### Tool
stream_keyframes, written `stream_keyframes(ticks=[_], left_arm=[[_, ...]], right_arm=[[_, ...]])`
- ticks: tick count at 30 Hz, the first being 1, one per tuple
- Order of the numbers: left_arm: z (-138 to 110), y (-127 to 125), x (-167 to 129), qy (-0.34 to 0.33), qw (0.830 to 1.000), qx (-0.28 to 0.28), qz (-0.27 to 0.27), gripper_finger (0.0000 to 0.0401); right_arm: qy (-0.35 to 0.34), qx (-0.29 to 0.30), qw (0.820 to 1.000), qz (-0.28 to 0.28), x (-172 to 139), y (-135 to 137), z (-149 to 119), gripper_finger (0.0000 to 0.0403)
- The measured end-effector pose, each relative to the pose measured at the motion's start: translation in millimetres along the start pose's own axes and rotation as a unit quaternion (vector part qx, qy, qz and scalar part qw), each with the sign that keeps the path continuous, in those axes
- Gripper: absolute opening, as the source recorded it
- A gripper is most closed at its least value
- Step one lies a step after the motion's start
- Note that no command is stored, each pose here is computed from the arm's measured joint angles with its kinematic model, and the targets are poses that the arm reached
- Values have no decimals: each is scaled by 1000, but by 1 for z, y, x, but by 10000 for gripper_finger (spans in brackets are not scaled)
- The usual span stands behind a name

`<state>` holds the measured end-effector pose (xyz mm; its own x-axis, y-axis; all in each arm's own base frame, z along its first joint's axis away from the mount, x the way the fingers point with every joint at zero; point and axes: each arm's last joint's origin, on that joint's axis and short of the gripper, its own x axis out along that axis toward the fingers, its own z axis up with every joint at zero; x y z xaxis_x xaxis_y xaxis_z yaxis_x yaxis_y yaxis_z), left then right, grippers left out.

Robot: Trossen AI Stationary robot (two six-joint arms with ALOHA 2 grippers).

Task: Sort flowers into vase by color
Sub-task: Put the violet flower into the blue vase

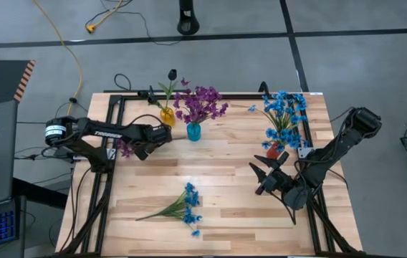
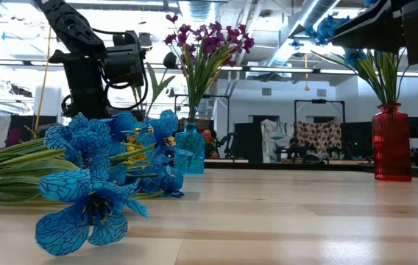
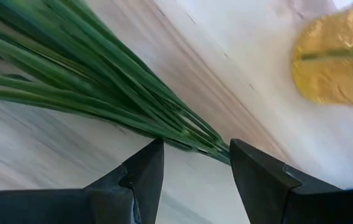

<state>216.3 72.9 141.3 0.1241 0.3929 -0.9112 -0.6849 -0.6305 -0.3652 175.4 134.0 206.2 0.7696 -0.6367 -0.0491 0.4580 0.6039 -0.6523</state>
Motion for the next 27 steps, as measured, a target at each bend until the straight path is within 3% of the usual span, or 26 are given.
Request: stream_keyframes(ticks=[12,20,27], left_arm=[[16,3,4,-31,998,3,47,152],[22,5,5,-33,996,56,67,109],[22,8,5,7,988,123,97,82]], right_arm=[[0,0,1000,0,0,0,0,191],[0,1,1000,0,0,0,0,191],[0,4,1000,0,0,0,0,191]])
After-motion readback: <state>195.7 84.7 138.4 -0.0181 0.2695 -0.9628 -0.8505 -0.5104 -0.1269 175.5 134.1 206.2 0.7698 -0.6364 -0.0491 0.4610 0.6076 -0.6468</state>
